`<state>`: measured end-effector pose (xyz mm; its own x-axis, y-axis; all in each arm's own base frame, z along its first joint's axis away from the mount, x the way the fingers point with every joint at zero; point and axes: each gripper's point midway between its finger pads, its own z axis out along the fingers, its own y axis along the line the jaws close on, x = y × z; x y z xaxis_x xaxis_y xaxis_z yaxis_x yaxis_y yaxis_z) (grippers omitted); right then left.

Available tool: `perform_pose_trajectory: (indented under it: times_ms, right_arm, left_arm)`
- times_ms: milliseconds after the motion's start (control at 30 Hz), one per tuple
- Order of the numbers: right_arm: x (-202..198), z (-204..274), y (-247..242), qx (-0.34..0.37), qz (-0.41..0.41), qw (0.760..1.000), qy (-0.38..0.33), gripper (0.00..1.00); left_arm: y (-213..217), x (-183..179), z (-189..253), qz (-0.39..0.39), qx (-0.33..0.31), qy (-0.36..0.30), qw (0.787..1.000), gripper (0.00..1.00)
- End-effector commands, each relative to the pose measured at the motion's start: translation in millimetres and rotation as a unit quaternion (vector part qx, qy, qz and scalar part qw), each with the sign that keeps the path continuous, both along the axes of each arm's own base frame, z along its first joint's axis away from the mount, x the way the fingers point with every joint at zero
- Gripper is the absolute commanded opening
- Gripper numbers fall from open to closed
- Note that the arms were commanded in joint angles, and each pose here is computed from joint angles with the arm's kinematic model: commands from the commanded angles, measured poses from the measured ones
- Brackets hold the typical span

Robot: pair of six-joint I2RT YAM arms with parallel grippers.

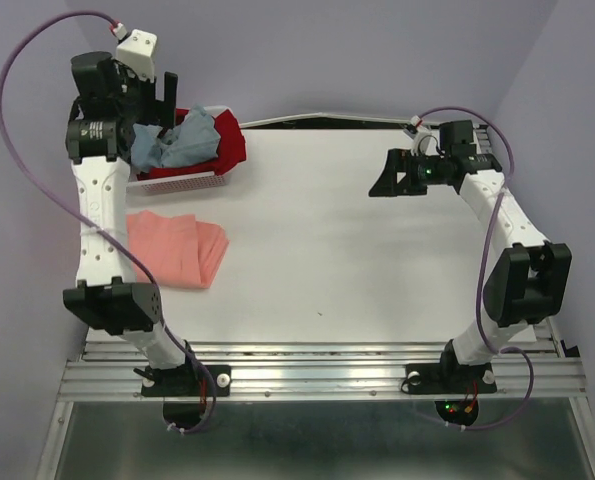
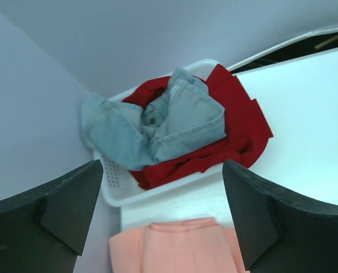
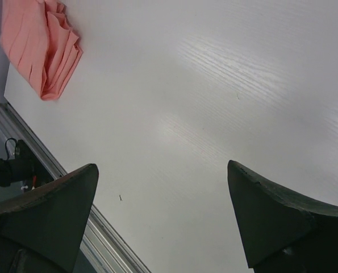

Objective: Fold and stack the skirts
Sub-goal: Grab the skirt from the pile

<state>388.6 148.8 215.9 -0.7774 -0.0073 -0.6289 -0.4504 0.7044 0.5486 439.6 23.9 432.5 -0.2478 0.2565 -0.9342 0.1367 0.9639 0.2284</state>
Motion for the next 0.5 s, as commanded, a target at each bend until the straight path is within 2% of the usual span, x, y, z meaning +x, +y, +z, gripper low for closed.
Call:
perform_pose_trajectory:
  times_ms: [0, 33, 233, 467]
  right_arm:
    - [-1.1, 10.0, -9.1, -0.016, -0.014, 0.999, -0.035, 1.00]
    - [-2.6, 6.6, -10.3, -0.019, -0.016, 0.999, -0.034, 1.00]
    - [-4.5, -7.0, -14.2, -0.032, -0.024, 0.999, -0.021, 1.00]
    - [-1.9, -20.0, -14.1, -0.033, -0.023, 0.999, -0.005, 1.00]
  left_arm:
    - [-16.0, 64.7, -72.9, -0.028, -0.058, 0.072, 0.995, 0.99]
    - [-19.0, 81.2, -94.9, -0.036, -0.063, 0.090, 0.993, 0.98]
    - [-25.8, 133.6, -134.1, -0.056, -0.088, 0.107, 0.989, 0.95]
    - [-10.2, 174.9, -207.8, -0.002, -0.099, 0.143, 0.985, 0.93]
